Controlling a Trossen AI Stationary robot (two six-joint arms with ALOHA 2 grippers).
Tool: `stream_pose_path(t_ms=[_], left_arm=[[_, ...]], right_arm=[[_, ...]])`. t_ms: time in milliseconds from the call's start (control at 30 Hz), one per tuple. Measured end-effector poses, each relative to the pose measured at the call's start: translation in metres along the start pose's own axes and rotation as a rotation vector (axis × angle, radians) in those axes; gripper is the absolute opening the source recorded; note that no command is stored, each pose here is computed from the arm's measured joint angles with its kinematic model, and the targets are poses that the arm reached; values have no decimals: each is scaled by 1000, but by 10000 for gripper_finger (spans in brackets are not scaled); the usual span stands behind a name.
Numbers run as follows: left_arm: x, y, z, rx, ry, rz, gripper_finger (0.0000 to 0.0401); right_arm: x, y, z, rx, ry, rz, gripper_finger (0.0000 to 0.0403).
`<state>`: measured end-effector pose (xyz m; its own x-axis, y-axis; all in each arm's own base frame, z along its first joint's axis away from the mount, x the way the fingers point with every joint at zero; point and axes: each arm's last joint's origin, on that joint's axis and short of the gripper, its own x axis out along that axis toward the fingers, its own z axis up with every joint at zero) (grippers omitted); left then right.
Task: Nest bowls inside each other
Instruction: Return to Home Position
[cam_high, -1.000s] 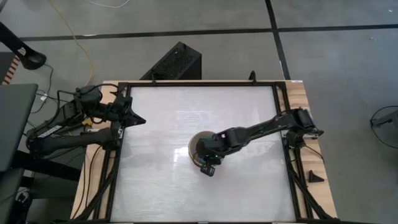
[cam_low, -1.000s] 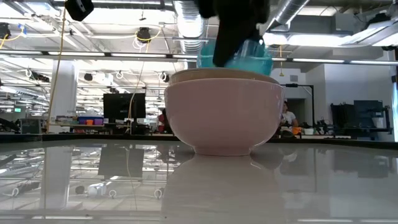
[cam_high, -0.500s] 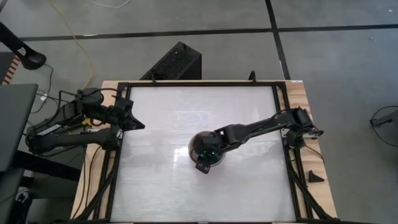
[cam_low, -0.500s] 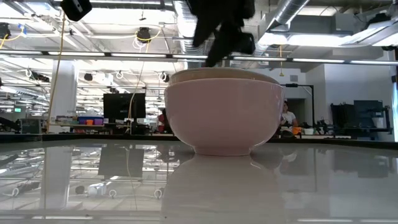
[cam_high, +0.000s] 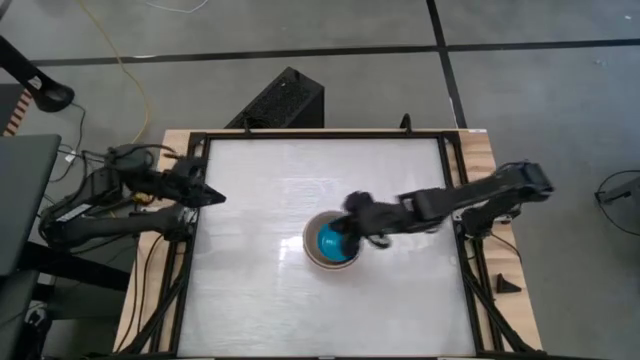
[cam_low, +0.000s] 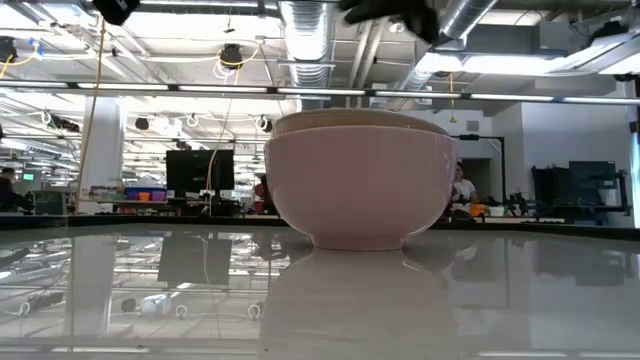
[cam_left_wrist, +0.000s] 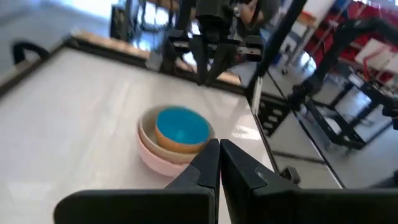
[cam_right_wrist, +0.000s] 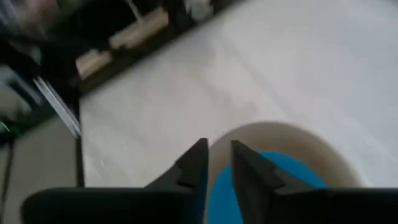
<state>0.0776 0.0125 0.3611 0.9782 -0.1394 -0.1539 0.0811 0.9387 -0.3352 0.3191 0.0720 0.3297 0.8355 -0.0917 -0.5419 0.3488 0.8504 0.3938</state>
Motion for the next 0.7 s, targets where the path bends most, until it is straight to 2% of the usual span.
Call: stream_pose_path(t_ms=[100,267,433,567,700], left_arm=[[-17,-7,-1,33,-75,33,0],[-48,-18,-9,71,-222,87,0],[-63,-14,-37,16,-357,148,0],[-43,5,-66,-86,-413,139,0],[-2,30,-87,-172,-331,100,0]], right_arm=[[-34,-16,-13,66,-160,21,75],[-82,-44,-46,165,-477,85,67],[-108,-81,-85,222,-761,176,67],[-116,-110,-106,242,-942,267,67],[-116,-134,-120,244,-1028,347,67]])
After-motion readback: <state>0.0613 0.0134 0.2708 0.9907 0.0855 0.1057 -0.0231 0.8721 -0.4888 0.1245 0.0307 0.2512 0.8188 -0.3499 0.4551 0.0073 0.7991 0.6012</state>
